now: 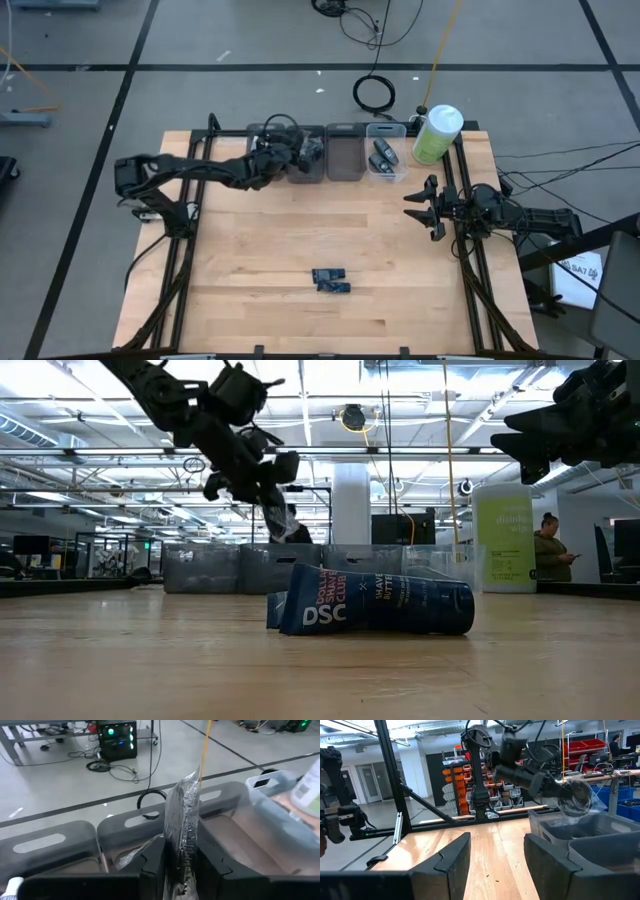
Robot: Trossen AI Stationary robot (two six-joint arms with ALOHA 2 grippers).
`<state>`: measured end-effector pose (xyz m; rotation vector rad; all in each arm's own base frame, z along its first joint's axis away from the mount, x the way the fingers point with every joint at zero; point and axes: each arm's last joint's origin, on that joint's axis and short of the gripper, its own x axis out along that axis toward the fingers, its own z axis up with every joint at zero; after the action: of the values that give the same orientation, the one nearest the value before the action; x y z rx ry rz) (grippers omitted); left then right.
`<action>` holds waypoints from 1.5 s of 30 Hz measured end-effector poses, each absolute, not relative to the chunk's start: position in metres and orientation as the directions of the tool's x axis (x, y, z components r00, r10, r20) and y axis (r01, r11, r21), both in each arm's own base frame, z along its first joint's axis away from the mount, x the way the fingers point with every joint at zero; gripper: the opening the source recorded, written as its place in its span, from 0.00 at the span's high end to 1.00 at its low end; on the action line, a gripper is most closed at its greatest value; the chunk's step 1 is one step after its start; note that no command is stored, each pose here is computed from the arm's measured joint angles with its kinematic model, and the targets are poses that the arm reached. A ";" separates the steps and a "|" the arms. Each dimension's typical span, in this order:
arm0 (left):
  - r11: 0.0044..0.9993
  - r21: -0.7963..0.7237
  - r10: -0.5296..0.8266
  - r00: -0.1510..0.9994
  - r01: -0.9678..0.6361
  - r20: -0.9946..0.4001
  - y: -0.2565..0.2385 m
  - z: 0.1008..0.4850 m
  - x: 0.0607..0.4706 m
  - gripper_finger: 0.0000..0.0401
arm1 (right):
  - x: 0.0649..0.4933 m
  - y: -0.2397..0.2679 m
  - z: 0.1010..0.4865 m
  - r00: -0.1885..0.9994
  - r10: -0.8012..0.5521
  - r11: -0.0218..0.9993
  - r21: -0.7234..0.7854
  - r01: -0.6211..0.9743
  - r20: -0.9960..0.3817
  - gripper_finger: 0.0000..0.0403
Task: Pick & Place Travel size toiletries
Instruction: Put the hair brush into the middle black bin, then put the top shave cream into the right black bin
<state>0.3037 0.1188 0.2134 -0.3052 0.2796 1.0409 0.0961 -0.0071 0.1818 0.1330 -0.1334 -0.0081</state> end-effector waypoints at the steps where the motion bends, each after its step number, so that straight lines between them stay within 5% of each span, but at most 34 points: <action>1: 0.468 -0.110 0.799 0.473 -0.877 -0.372 0.120 0.212 0.304 0.80 | 0.096 -0.007 0.182 0.991 -0.017 0.991 0.133 -0.001 0.132 0.57; 9: 0.470 -0.123 0.789 0.478 -0.874 -0.386 0.121 0.208 0.305 0.78 | 0.096 -0.007 0.182 0.991 -0.017 0.991 0.133 -0.001 0.132 0.56; 26: 0.506 -0.067 0.784 0.491 -0.860 -0.379 0.121 0.209 0.306 0.36 | 0.096 -0.007 0.182 0.991 -0.017 0.991 0.133 -0.001 0.132 0.56; 33: 0.508 -0.096 0.778 0.504 -0.856 -0.375 0.120 0.210 0.307 0.33 | 0.096 -0.007 0.182 0.991 -0.017 0.991 0.133 -0.001 0.132 0.57; 40: 0.671 -0.269 0.563 0.711 -0.691 -0.422 0.113 0.210 0.313 0.33 | 0.096 -0.007 0.182 0.991 -0.017 0.991 0.133 -0.001 0.132 0.56; 45: 0.617 -0.375 0.511 0.715 -0.692 -0.477 0.111 0.205 0.312 0.33 | 0.096 -0.007 0.182 0.991 -0.017 0.991 0.133 -0.001 0.132 0.56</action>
<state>0.3116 0.1108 0.2047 -0.5727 0.3414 0.7079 0.0961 -0.0071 0.1817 0.1328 -0.1330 -0.0079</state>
